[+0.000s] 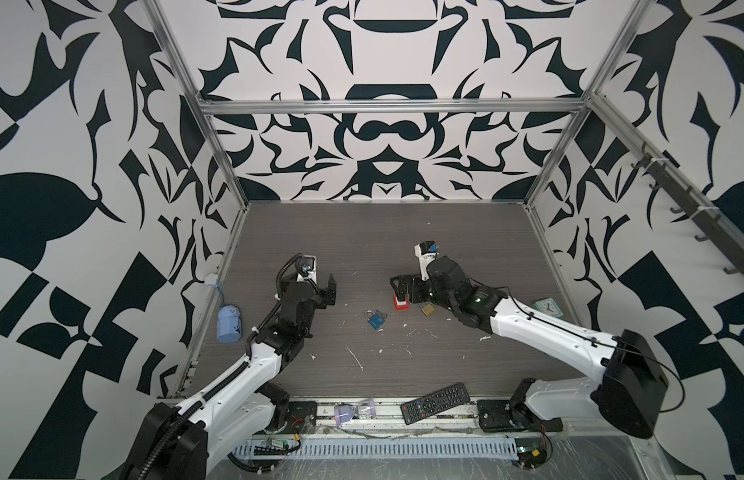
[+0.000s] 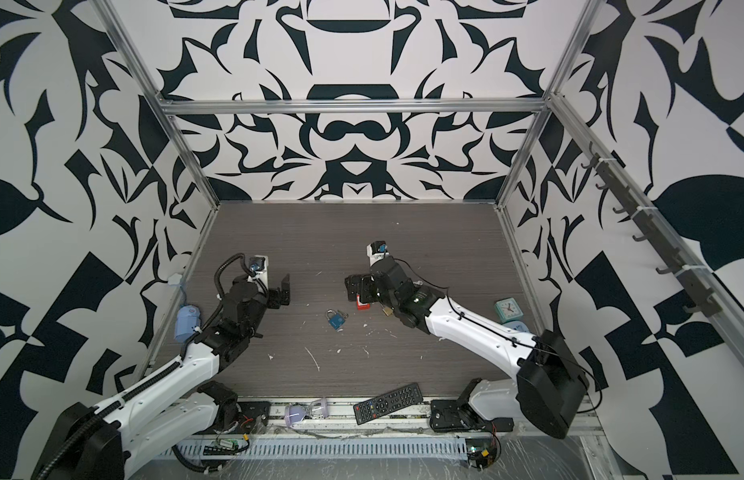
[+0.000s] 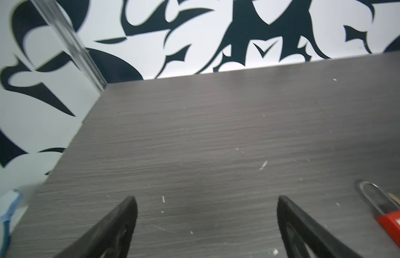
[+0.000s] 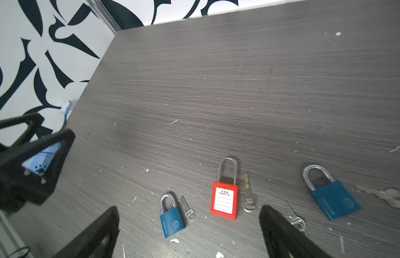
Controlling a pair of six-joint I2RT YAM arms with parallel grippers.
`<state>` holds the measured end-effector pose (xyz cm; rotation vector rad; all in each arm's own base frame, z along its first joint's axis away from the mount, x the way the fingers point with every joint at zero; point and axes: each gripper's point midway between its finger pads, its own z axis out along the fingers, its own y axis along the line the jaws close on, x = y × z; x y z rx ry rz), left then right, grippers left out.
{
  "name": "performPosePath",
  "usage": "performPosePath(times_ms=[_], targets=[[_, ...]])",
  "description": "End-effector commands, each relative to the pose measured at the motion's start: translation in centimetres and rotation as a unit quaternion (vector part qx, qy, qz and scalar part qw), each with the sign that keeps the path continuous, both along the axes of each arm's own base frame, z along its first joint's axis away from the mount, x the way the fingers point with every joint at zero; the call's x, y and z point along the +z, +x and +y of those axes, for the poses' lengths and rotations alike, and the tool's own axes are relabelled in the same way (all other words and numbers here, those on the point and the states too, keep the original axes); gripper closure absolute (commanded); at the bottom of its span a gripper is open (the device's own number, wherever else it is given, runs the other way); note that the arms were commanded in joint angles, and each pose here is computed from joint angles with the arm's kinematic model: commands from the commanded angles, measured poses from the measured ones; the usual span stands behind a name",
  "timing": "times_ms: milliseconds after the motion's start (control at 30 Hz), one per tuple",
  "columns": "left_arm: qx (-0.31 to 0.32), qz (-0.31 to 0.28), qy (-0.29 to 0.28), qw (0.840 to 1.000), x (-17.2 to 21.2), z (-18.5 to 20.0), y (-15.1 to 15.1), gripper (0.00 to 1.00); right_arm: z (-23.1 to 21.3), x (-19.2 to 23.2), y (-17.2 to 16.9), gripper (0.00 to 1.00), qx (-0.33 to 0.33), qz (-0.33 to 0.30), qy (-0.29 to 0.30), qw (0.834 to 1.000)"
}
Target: Lock with the key
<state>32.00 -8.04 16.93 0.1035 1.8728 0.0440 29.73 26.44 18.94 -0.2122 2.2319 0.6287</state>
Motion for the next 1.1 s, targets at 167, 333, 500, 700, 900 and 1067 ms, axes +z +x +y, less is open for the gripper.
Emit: performPosePath(times_ms=[167,333,500,700,900,1067], targets=[[0.136,0.002,0.087,0.987,-2.4,6.8,2.2,0.01,-7.1,1.2,1.3,0.0,-0.055,-0.038,-0.012,0.998],[0.066,-0.043,-0.047,0.996,-4.0,7.2,3.7,0.01,-11.1,0.5,2.0,0.0,-0.097,-0.054,-0.045,0.993],[0.058,-0.053,-0.052,0.996,-5.0,8.0,4.1,0.01,-13.2,0.9,3.0,0.0,-0.12,-0.107,-0.072,0.984],[0.022,-0.008,-0.073,0.997,-7.4,7.4,5.3,0.01,-16.4,1.5,3.5,0.0,-0.167,-0.157,-0.124,0.965],[-0.015,0.009,-0.058,0.998,-7.9,6.2,7.5,0.01,-21.9,0.3,4.3,0.0,-0.239,-0.166,-0.218,0.932],[-0.014,0.015,-0.059,0.998,-8.0,6.2,7.4,0.01,-25.0,-3.9,5.8,0.0,-0.274,-0.166,-0.235,0.918]])
